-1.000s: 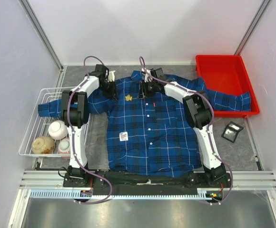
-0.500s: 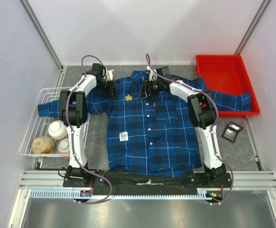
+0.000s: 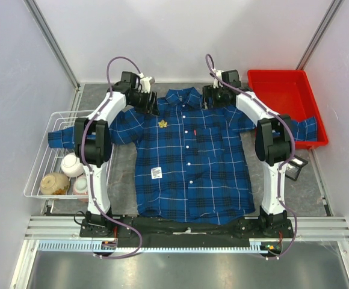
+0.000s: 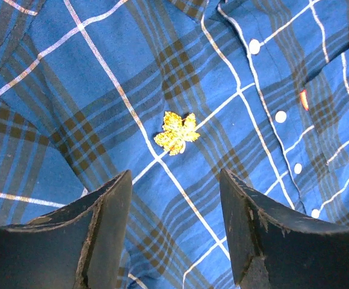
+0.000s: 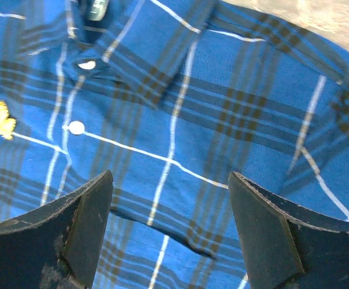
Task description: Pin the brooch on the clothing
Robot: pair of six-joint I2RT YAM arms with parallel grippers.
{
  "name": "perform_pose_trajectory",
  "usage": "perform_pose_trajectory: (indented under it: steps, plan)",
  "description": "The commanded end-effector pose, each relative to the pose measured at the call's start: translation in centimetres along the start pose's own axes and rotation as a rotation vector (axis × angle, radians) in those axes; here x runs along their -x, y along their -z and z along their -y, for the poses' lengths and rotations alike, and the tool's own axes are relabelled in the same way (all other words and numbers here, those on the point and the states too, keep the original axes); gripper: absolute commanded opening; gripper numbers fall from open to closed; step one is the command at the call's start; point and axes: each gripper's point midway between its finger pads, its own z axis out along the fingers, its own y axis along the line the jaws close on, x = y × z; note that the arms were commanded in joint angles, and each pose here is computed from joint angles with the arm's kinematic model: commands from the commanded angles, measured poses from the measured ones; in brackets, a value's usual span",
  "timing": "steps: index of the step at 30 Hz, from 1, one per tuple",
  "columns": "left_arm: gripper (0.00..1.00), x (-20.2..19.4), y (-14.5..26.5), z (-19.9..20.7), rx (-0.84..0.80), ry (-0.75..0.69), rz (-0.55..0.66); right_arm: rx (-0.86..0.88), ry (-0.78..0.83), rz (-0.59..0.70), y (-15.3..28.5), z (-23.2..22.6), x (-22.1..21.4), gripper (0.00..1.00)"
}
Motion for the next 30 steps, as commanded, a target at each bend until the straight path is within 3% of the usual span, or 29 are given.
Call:
perform_pose_trajectory:
  steps: [1, 12, 20, 26, 30]
  plan:
    - [0.66, 0.3, -2.0, -2.5, 0.083, 0.029, 0.010, -0.127, 0.039, -0.059, -0.4, 2.8, -1.7, 0.85]
    - [0.59, -1.4, -5.0, -5.7, 0.131, 0.128, -0.090, -0.219, 0.051, -0.151, -3.0, 6.6, -5.1, 0.85]
    - [0.58, -0.4, -6.0, -7.8, 0.115, 0.169, -0.080, -0.282, 0.035, -0.184, -4.5, 9.0, -6.5, 0.86]
    - [0.59, 0.9, -6.2, -7.8, 0.061, 0.144, -0.046, -0.263, 0.049, -0.153, -5.2, 9.0, -5.1, 0.89]
    - [0.64, 4.1, -4.5, -6.8, 0.037, 0.055, 0.042, -0.186, 0.069, -0.066, -4.6, 7.3, -1.1, 0.91]
